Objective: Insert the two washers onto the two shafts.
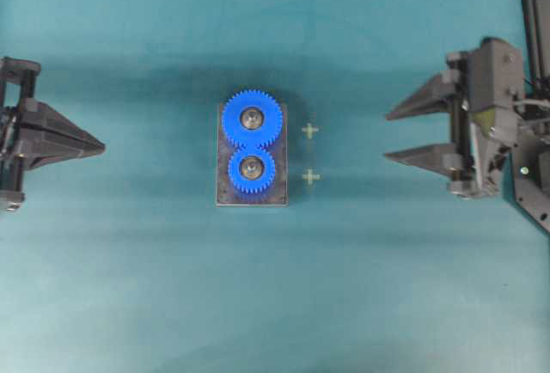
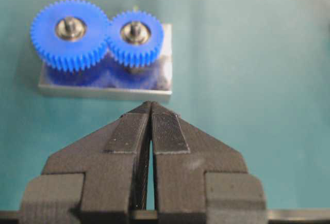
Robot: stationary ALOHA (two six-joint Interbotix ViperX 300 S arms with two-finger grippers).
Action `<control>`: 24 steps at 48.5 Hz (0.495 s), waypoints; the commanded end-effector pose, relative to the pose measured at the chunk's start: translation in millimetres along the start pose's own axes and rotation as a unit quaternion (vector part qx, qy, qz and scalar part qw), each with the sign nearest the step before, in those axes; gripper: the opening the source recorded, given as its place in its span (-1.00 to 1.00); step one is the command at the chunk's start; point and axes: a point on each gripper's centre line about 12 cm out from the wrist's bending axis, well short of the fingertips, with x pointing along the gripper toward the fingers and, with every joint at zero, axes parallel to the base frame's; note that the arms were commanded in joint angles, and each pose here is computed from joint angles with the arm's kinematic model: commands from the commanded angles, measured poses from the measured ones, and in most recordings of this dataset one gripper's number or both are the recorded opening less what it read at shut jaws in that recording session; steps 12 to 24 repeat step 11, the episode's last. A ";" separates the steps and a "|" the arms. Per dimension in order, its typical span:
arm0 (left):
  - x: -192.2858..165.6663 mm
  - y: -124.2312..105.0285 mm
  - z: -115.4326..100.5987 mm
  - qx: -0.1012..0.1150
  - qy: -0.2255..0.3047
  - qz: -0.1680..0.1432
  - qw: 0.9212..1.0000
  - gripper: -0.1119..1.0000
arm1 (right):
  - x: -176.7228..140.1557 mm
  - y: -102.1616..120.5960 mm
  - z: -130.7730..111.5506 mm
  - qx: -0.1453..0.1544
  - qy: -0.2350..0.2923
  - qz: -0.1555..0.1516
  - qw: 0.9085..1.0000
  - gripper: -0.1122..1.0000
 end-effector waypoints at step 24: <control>-15.7 -0.4 2.6 0.002 -0.040 -0.004 0.999 -0.79 | -9.9 4.6 -17.2 0.009 -0.008 0.016 1.000 0.40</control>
